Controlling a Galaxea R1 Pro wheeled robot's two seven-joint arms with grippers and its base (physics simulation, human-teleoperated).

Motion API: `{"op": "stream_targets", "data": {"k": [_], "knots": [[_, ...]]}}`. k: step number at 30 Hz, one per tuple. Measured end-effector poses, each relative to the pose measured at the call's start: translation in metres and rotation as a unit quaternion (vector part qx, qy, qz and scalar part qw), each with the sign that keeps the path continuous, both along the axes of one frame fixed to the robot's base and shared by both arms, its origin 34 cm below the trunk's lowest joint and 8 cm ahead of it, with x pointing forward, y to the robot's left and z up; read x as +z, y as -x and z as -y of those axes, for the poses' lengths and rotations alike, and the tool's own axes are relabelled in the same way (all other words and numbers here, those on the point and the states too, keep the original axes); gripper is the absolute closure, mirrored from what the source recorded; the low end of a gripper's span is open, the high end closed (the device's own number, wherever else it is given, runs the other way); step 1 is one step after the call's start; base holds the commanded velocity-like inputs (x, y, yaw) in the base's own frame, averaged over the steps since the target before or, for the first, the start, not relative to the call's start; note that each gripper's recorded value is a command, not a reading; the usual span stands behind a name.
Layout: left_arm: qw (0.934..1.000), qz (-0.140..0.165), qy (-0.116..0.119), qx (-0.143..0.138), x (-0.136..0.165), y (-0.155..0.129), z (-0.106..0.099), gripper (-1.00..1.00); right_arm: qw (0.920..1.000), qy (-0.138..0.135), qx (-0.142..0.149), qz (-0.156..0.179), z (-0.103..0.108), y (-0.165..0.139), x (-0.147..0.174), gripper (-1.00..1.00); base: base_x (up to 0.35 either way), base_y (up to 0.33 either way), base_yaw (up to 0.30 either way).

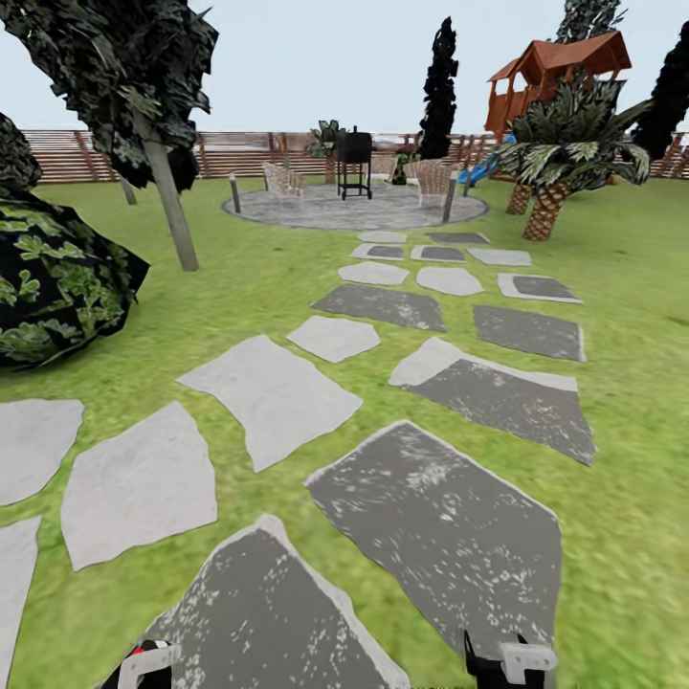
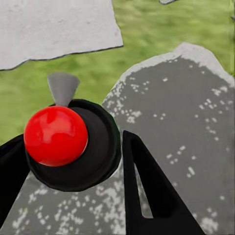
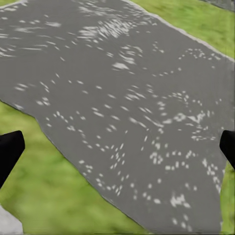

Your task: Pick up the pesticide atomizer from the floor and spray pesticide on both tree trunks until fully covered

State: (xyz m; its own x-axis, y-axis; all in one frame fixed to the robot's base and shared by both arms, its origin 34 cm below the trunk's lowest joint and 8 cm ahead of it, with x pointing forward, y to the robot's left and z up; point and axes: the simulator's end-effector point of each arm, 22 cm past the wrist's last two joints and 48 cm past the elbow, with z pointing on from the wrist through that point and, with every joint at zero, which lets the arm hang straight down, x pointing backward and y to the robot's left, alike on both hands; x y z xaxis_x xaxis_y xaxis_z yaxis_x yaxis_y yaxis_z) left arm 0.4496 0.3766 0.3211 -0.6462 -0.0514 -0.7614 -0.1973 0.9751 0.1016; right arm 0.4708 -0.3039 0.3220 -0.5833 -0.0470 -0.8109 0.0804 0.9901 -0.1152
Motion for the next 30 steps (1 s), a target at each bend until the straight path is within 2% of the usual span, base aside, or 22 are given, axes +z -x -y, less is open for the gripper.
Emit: {"op": "stream_targets", "data": {"k": [30], "knots": [[1.0, 0.0, 0.0, 0.0, 0.0, 0.0, 0.0001, 1.0, 1.0, 0.0, 0.0, 0.0, 0.0001, 0.0, 0.0, -1.0, -0.02, -0.273, -0.3]]}}
